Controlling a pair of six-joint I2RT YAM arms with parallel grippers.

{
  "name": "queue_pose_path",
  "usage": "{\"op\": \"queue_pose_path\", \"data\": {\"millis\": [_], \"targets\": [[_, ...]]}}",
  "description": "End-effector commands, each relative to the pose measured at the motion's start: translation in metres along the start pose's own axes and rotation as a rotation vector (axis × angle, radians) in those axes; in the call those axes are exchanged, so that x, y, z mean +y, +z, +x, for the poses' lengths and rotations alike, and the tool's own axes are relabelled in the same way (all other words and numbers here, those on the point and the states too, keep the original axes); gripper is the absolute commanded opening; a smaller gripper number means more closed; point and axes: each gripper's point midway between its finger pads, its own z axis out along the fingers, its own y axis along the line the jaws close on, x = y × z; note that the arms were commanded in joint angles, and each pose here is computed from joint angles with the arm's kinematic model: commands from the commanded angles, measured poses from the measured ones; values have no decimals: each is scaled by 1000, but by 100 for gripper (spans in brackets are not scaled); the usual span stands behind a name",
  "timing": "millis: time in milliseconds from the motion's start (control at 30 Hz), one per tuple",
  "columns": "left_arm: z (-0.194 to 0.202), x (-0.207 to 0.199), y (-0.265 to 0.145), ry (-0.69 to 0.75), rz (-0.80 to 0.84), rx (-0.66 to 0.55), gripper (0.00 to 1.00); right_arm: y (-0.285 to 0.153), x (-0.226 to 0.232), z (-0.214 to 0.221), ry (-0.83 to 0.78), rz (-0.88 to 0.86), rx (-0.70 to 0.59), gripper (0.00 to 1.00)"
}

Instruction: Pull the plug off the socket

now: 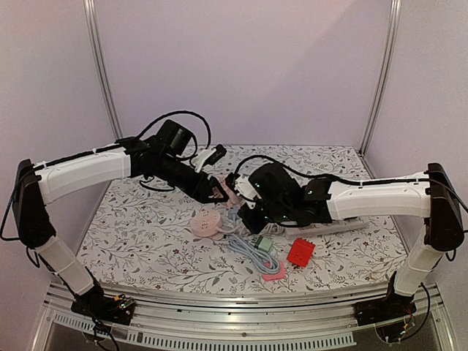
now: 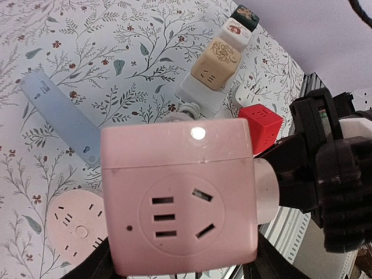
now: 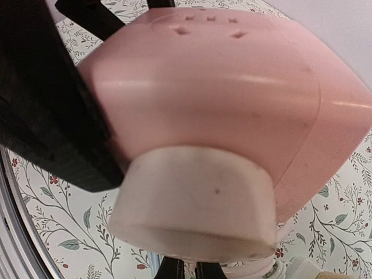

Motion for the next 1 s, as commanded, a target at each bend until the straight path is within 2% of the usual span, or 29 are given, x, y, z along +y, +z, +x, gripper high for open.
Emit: {"op": "queue_pose_path", "data": {"millis": [0, 233, 667, 767, 967], "targets": [[12, 46, -1, 4, -257, 53, 23, -42, 10, -61, 45, -69, -219, 0], [13, 62, -8, -7, -361, 54, 21, -53, 12, -68, 58, -90, -254, 0], [13, 75, -15, -17, -448, 54, 20, -65, 13, -75, 73, -111, -287, 0], [11, 67, -14, -25, -394, 42, 20, -63, 12, -73, 72, -104, -281, 0], [-2, 34, -12, -32, -172, -24, 20, -47, 10, -65, 79, -80, -252, 0]]}}
